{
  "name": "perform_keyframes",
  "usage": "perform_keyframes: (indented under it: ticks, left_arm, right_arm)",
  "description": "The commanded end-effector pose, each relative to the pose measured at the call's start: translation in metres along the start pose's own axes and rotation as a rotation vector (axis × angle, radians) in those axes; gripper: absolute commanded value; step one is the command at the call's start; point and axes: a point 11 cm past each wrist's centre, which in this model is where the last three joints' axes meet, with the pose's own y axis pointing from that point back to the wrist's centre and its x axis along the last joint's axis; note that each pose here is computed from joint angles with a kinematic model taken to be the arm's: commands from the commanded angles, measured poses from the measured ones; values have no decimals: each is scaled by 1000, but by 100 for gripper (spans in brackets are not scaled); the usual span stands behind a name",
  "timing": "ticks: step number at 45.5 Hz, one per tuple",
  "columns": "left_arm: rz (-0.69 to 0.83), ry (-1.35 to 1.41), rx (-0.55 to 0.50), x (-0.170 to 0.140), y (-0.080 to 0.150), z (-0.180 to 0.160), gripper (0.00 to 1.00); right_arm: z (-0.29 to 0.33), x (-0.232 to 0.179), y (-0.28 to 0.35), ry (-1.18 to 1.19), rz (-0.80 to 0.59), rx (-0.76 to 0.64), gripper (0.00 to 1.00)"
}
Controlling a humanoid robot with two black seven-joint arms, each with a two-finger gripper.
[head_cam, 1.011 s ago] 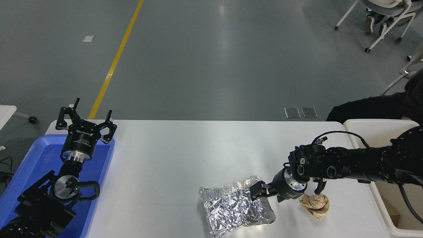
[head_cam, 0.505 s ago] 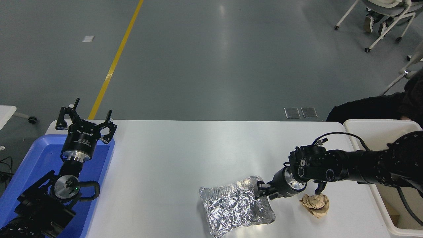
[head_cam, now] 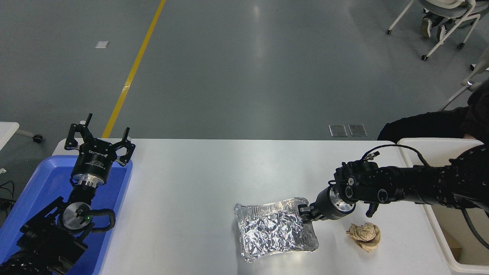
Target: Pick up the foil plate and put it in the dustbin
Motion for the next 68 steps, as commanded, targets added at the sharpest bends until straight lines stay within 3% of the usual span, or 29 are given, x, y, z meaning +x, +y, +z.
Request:
perform_keyframes:
  ticks: [1, 12, 20, 28, 41, 53, 59, 68]
  left_arm:
    - [1, 0, -1, 1, 1, 0, 100]
    - [4, 0, 0, 2, 2, 0, 100]
    - [3, 2, 1, 2, 2, 0, 100]
    - [4, 2, 1, 2, 2, 0, 100]
    - [6, 2, 0, 2, 2, 0, 100]
    - [5, 2, -1, 2, 2, 0, 100]
    - [5, 2, -1, 2, 2, 0, 100]
    - [3, 2, 0, 1, 1, 0, 100]
  right_arm:
    - [5, 34, 80, -4, 38, -39, 0]
    - [-7, 49, 217, 9, 93, -80, 0]
    - [-31, 50, 284, 20, 130, -105, 0]
    - [-56, 46, 322, 61, 113, -110, 0]
    - [-57, 46, 334, 61, 132, -149, 0]
    - [31, 53, 359, -133, 213, -252, 0]
    - [115, 61, 386, -257, 339, -324, 0]
    - [248, 29, 390, -501, 446, -433, 0]
